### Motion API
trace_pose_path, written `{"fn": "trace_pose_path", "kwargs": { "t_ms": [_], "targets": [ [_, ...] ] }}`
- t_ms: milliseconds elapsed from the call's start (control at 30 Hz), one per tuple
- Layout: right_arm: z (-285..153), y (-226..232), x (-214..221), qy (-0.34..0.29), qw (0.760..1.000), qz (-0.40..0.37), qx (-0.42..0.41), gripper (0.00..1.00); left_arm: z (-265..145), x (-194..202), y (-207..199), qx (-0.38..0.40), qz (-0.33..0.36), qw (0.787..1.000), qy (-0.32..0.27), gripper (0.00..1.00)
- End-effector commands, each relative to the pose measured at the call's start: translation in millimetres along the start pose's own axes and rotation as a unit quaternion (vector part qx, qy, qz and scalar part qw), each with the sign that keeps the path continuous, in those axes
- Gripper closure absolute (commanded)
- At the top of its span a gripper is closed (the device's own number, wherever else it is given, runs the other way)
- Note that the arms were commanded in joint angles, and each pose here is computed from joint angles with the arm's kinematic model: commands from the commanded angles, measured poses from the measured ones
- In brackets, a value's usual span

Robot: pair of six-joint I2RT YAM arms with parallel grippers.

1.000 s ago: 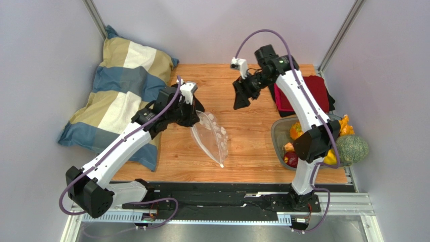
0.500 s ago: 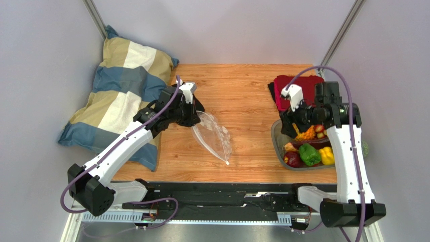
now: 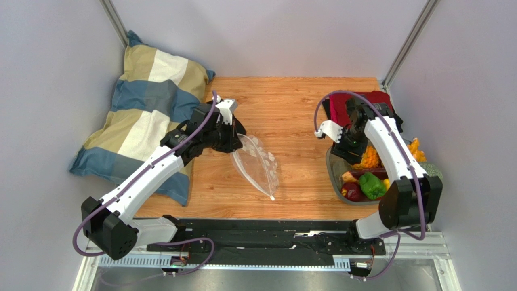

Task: Place the food in the zip-top bag and seal the zipper
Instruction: Open the zipper of the food storage bag, then pick up the fake food from the bin.

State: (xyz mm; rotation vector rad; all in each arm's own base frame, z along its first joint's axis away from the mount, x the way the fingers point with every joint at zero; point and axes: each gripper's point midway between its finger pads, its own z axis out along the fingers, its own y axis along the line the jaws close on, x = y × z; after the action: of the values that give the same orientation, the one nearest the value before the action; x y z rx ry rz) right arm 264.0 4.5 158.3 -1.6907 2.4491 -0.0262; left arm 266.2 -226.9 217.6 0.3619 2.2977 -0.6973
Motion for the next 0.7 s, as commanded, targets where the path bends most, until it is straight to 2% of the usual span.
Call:
{"fn": "trace_pose_path", "kwargs": {
  "t_ms": [0,400,667],
  "targets": [
    [-13,47,42,0.134,0.979,-0.089,-0.121,0.42,-3,-10,-8,0.017,0.006,1.000,-0.019,1.00],
    [39,55,50,0.211,0.952,-0.143,-0.171,0.47,2,-9,-6,0.013,0.002,1.000,-0.015,1.00],
    [55,60,43,0.212,0.947,-0.151,-0.189,0.47,5,-8,-6,0.013,0.001,1.000,-0.010,1.00]
  ]
}}
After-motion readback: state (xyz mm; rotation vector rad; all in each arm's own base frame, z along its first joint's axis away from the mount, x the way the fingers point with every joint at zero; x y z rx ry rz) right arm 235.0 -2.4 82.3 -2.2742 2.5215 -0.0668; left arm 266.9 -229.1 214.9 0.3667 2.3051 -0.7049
